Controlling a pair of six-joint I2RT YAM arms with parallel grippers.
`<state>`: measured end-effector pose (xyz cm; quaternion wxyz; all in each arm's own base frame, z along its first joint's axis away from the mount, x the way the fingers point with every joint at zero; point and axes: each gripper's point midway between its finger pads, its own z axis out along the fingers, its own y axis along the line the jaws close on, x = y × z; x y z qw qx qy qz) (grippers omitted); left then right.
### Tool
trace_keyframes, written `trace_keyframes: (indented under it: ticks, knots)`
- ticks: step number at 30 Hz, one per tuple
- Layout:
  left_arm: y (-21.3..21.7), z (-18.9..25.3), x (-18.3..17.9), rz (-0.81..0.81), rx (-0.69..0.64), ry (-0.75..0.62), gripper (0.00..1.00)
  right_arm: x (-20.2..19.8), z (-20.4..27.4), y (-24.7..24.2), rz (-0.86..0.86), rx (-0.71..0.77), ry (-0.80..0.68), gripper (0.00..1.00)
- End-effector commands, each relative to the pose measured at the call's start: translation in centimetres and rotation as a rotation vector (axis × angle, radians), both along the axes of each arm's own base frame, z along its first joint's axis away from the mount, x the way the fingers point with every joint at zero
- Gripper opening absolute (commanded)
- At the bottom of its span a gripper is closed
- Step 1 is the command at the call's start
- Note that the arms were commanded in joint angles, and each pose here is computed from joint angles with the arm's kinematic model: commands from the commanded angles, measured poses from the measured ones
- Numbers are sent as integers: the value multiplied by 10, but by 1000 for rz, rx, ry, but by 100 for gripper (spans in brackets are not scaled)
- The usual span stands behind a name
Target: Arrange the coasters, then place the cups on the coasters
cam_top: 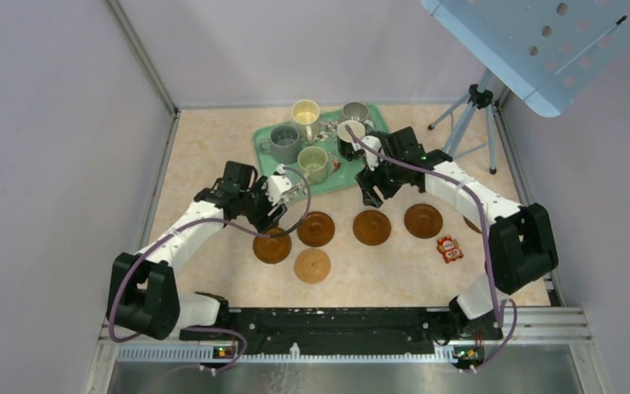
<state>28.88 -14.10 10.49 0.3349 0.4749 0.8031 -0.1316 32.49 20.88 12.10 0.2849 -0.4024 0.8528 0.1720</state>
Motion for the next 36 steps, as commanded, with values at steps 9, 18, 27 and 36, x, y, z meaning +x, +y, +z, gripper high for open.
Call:
trace_keyframes:
  ticks: [9, 18, 27, 36]
  knots:
    - [49, -71, -13, 141, 117, 101, 72, -10, 7, -39, -79, 107, 52, 69]
    - [71, -81, 13, 243, 159, 95, 53, -4, 7, -78, -190, 164, 21, 68]
    - [81, -75, 29, 264, 160, 88, 49, -7, 6, -78, -195, 185, 13, 68]
    - [61, 0, 27, 182, 50, 2, 75, -7, 9, -76, -193, 198, 7, 68]
